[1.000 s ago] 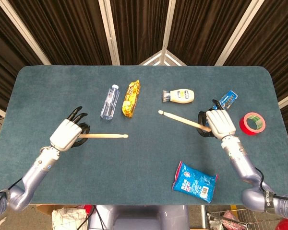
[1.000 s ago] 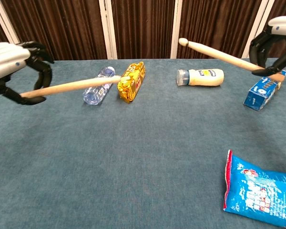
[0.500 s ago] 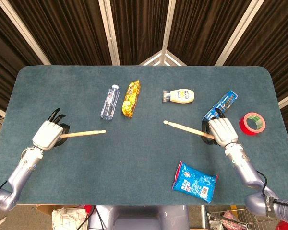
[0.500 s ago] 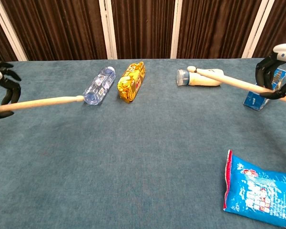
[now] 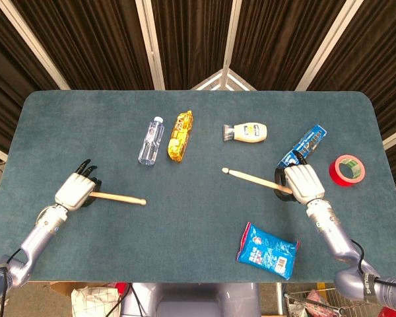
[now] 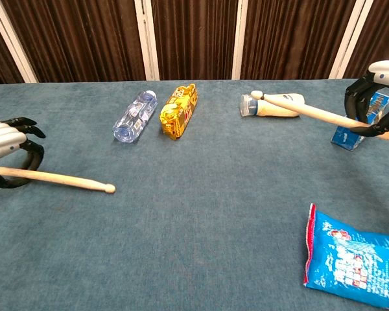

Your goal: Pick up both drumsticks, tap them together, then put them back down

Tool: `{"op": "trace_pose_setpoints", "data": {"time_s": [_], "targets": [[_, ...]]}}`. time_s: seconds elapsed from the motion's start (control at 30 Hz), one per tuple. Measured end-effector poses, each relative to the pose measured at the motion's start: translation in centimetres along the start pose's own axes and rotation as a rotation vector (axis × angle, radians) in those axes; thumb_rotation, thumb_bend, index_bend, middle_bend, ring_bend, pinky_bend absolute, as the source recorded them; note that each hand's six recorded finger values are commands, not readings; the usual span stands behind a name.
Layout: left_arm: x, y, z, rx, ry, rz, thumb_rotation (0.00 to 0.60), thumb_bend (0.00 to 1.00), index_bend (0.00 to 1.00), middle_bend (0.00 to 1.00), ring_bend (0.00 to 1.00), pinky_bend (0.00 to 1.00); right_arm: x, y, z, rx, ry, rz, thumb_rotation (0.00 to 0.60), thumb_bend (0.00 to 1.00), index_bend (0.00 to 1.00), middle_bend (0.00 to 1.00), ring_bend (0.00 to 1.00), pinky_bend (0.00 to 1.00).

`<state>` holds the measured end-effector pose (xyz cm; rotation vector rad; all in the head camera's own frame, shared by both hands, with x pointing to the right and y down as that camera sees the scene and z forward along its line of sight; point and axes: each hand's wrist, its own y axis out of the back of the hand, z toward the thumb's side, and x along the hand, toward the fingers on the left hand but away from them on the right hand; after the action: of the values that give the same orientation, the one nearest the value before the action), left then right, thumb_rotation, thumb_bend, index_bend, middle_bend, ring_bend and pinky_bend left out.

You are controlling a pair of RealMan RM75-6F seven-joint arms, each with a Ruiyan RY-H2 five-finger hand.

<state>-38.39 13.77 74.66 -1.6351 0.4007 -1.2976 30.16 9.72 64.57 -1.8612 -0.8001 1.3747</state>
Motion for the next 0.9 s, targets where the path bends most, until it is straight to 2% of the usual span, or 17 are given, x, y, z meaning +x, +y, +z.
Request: {"op": "trace_pose_setpoints", "data": {"time_s": [0.2, 0.4, 0.67, 0.9], "targets": [[0.0, 0.4, -0.4, 0.043, 0.014, 0.009, 0.6, 0.44, 0.4, 0.38, 0.07, 0.01, 0.0, -0.1, -0.1, 0.009, -0.006, 0.012, 0.6, 0.48, 0.68, 0.62, 0.42, 0.0], [-0.7, 2.3, -1.6, -0.016, 0.058, 0.066, 0.6, 0.44, 0.3, 0.3, 0.02, 0.0, 0.0, -0.7, -0.3, 0.02, -0.015, 0.028, 0.6, 0.48, 0.68, 0.62, 0.42, 0.0], [-2.5, 7.6, -4.2, -0.108, 0.134, 0.199, 0.6, 0.44, 0.29, 0.26, 0.0, 0.0, -0.1, -2.2, -0.9, 0.074, -0.011, 0.055, 0.6, 0.48, 0.68, 0.62, 0.42, 0.0], [-4.4, 12.7, -6.5, -0.146, 0.187, 0.313, 0.6, 0.44, 0.29, 0.26, 0.0, 0.0, 0.2, -3.9, -0.5, 0.2, 0.054, 0.049, 0.6, 0.48, 0.68, 0.62, 0.42, 0.0]]}}
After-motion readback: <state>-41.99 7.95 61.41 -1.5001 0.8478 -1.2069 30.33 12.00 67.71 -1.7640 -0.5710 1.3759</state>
